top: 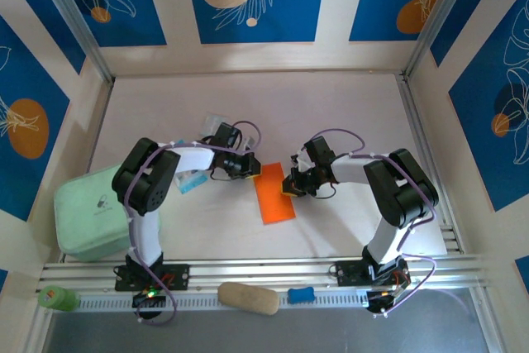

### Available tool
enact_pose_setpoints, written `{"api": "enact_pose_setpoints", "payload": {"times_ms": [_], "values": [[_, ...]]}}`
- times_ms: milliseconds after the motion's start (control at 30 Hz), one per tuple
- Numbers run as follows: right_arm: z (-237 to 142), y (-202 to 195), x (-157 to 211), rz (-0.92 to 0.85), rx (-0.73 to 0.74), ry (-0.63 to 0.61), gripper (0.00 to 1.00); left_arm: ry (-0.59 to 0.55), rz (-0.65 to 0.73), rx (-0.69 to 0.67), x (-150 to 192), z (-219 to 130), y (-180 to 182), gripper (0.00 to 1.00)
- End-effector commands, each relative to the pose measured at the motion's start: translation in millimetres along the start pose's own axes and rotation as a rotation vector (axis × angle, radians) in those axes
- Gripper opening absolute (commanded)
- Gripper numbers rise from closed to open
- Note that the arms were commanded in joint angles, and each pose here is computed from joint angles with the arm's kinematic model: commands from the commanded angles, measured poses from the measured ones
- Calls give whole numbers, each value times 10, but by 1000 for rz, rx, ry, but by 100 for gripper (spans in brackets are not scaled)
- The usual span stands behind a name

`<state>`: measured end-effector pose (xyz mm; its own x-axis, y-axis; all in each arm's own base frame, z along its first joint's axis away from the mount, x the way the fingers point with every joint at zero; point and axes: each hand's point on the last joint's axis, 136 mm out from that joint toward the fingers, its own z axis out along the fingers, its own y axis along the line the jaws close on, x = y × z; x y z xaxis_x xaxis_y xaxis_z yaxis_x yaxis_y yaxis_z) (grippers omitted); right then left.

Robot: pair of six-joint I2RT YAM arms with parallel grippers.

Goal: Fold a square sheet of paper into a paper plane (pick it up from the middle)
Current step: First fold the square sheet of paper in half at the center of the table.

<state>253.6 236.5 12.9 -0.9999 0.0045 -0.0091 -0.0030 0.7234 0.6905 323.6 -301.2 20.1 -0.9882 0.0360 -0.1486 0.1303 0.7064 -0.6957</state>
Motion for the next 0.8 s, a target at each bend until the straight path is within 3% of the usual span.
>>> {"api": "enact_pose_setpoints", "payload": {"times_ms": [0,267,767], "values": [[26,-353,205,93,127,47,4,45,-53,-62,160,63,251,10],[33,-365,211,97,129,48,4,27,0,-57,-139,-50,50,10],[23,-363,205,96,129,44,4,45,-79,-74,4,37,380,10]]}}
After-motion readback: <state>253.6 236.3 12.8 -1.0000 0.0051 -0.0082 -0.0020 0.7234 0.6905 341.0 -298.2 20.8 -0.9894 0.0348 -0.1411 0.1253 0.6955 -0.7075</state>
